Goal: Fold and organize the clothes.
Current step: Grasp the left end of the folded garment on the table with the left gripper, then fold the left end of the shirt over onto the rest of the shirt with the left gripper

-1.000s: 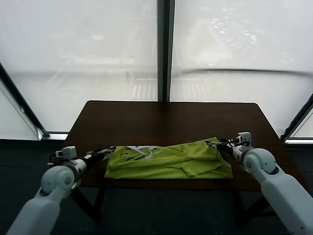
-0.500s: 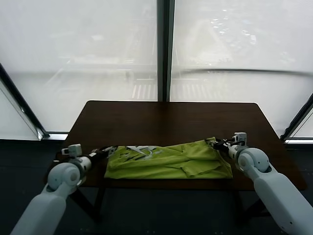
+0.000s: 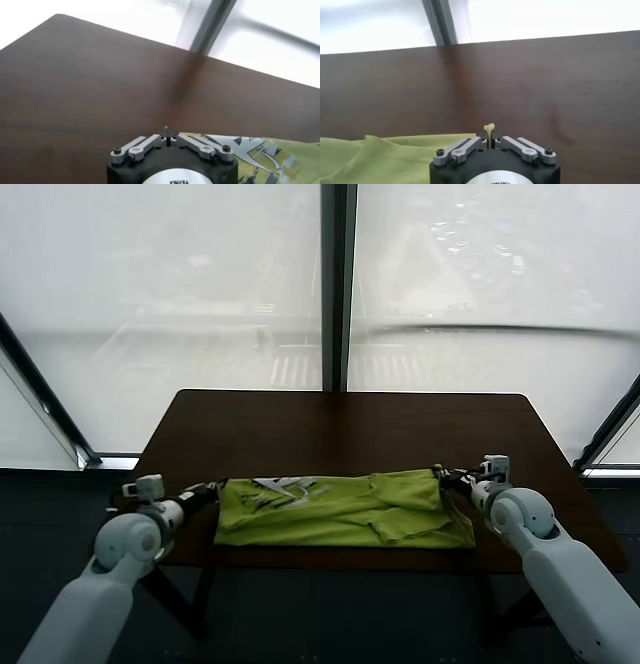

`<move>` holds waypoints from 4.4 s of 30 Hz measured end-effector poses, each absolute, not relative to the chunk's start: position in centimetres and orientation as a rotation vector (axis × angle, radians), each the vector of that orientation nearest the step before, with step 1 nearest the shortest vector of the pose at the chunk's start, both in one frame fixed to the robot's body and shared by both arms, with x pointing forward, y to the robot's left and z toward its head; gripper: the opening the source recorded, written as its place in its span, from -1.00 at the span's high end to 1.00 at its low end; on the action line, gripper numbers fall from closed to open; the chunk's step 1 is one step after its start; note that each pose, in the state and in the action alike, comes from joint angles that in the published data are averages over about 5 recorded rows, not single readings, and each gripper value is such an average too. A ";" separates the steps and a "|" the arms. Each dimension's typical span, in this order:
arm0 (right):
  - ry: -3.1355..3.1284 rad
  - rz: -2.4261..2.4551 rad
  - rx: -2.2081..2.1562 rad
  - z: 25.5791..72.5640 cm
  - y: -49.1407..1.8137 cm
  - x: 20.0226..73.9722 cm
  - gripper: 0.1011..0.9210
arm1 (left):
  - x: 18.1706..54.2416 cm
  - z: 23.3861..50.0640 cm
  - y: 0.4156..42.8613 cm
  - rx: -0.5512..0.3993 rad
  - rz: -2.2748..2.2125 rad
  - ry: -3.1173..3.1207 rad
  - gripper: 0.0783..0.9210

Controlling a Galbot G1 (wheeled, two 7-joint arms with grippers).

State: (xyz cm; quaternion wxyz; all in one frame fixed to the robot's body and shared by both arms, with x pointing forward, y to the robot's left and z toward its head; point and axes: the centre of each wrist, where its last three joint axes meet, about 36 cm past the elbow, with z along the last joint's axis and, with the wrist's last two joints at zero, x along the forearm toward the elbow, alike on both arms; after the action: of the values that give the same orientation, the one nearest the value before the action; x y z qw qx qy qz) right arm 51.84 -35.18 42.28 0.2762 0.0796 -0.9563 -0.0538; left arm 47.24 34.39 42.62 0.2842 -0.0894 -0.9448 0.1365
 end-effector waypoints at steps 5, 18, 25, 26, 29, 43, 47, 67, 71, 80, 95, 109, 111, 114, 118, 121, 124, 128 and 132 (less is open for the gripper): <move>-2.570 -0.166 0.205 41.9 -35.1 51.7 0.83 | 47.5 42.4 34.7 -0.226 0.371 -2.530 0.83; -2.721 -0.163 0.289 43.2 -36.1 50.4 -0.58 | 47.0 43.5 35.3 -0.243 0.351 -2.577 -0.03; -2.960 -0.037 0.397 43.0 -38.0 47.6 -0.96 | 46.5 44.6 36.7 -0.257 0.353 -2.551 -0.89; -3.002 -0.012 0.425 42.9 -38.4 46.9 -0.96 | 46.5 44.9 36.9 -0.273 0.366 -2.531 -0.92; -3.120 0.054 0.509 42.3 -39.3 44.2 -0.97 | 46.6 46.0 38.3 -0.352 0.418 -2.449 -0.96; -3.344 0.079 0.514 42.1 -41.2 32.6 -0.97 | 46.4 48.1 43.6 -0.525 0.603 -2.225 -0.97; -3.347 0.078 0.500 42.4 -41.1 31.5 -0.97 | 46.4 47.6 43.5 -0.530 0.606 -2.212 -0.97; -3.341 0.069 0.471 42.5 -41.0 30.7 -0.97 | 46.3 44.2 41.5 -0.543 0.582 -2.166 -0.97; -3.342 0.063 0.471 42.5 -40.9 30.8 -0.97 | 46.4 43.8 40.8 -0.558 0.582 -2.161 -0.97; -3.341 0.037 0.471 42.0 -40.3 30.9 -0.97 | 46.3 43.5 39.3 -0.595 0.580 -2.149 -0.95; -3.353 0.002 0.476 42.3 -39.4 31.2 -0.97 | 47.2 42.7 38.2 -0.597 0.549 -2.150 -0.20; -3.363 -0.046 0.429 41.9 -38.6 32.5 -0.97 | 46.7 44.9 38.6 -0.558 0.450 -2.201 0.77; -3.369 -0.061 0.430 41.8 -38.3 32.9 -0.97 | 46.6 45.8 39.3 -0.546 0.432 -2.214 0.78; -3.379 -0.083 0.437 41.6 -37.8 33.7 -0.97 | 46.3 47.3 40.8 -0.515 0.387 -2.236 0.78; -3.388 -0.111 0.457 41.3 -36.9 34.7 -0.97 | 46.0 49.5 43.3 -0.454 0.304 -2.262 0.78; -3.394 -0.129 0.472 41.2 -36.4 35.2 -0.97 | 45.7 51.0 44.9 -0.407 0.243 -2.274 0.78; -3.401 -0.141 0.474 41.2 -36.1 35.3 -0.97 | 45.5 52.4 45.9 -0.362 0.192 -2.291 0.78; -3.410 -0.149 0.466 41.4 -36.0 34.9 -0.97 | 45.5 53.9 45.9 -0.320 0.179 -2.323 0.78; -3.416 -0.143 0.443 41.5 -36.2 34.3 -0.97 | 45.3 54.3 44.6 -0.323 0.210 -2.340 0.78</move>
State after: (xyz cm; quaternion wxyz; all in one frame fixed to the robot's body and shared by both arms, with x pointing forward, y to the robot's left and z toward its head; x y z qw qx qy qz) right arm 34.26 -36.23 41.46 -0.1523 0.1270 -0.9793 -0.0409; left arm 45.35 44.65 54.28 0.3757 -0.1261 -0.9144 0.0822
